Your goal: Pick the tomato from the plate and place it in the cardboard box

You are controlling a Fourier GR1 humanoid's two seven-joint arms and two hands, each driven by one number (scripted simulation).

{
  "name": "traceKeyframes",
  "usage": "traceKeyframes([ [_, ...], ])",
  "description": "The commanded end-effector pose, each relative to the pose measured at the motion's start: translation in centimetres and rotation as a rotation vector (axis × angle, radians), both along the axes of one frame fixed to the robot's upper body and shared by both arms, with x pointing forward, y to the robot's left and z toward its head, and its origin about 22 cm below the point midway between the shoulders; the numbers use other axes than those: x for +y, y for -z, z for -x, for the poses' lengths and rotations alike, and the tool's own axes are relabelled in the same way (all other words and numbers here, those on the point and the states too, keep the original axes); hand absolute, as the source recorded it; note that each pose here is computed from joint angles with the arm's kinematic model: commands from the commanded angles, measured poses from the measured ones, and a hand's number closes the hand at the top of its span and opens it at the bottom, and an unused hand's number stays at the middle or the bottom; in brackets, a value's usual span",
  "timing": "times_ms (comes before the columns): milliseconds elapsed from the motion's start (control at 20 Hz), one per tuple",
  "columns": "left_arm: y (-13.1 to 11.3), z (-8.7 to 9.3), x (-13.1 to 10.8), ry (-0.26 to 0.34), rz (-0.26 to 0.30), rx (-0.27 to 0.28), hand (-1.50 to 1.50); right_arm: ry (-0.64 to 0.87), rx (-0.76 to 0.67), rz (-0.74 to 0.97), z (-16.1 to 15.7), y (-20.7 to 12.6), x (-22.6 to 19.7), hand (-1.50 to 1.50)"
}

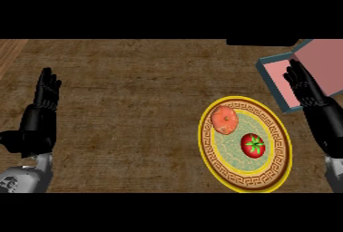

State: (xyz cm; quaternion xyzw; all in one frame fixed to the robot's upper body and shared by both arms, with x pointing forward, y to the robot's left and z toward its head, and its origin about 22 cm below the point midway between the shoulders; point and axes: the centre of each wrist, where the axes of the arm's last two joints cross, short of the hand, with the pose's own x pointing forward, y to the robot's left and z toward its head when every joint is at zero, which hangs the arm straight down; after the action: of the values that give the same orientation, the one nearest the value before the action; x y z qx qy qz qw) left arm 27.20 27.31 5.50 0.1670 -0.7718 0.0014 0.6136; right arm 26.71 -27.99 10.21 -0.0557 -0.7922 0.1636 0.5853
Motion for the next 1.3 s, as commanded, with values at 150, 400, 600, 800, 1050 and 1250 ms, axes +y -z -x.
traceKeyframes([
  [150,-1.9,-0.6,0.8,0.22,-0.154,0.025,0.0,0.101,-0.167,-0.03,0.2,-8.4,-3.7,-1.5],
  [400,-1.5,0.4,0.5,0.408,-0.2,0.098,0.0,0.261,-0.058,0.251,2.8,-8.4,-9.3,-1.5],
  [600,-2.6,-1.3,0.4,0.44,-0.209,0.085,0.0,0.173,-0.125,0.354,4.1,-7.5,-10.9,-1.5],
  [800,-0.8,-0.2,0.1,0.47,-0.195,0.114,0.0,0.09,-0.186,0.531,4.7,-6.1,-8.9,-1.5],
  [1050,-0.8,-0.8,-1.0,0.477,-0.215,0.094,0.0,0.017,-0.061,0.763,4.7,-9.4,-7.3,-1.5],
  [1250,-1.8,-1.5,-2.1,0.484,-0.204,0.085,0.0,-0.067,0.072,0.977,5.0,-10.1,-5.5,-1.5],
])
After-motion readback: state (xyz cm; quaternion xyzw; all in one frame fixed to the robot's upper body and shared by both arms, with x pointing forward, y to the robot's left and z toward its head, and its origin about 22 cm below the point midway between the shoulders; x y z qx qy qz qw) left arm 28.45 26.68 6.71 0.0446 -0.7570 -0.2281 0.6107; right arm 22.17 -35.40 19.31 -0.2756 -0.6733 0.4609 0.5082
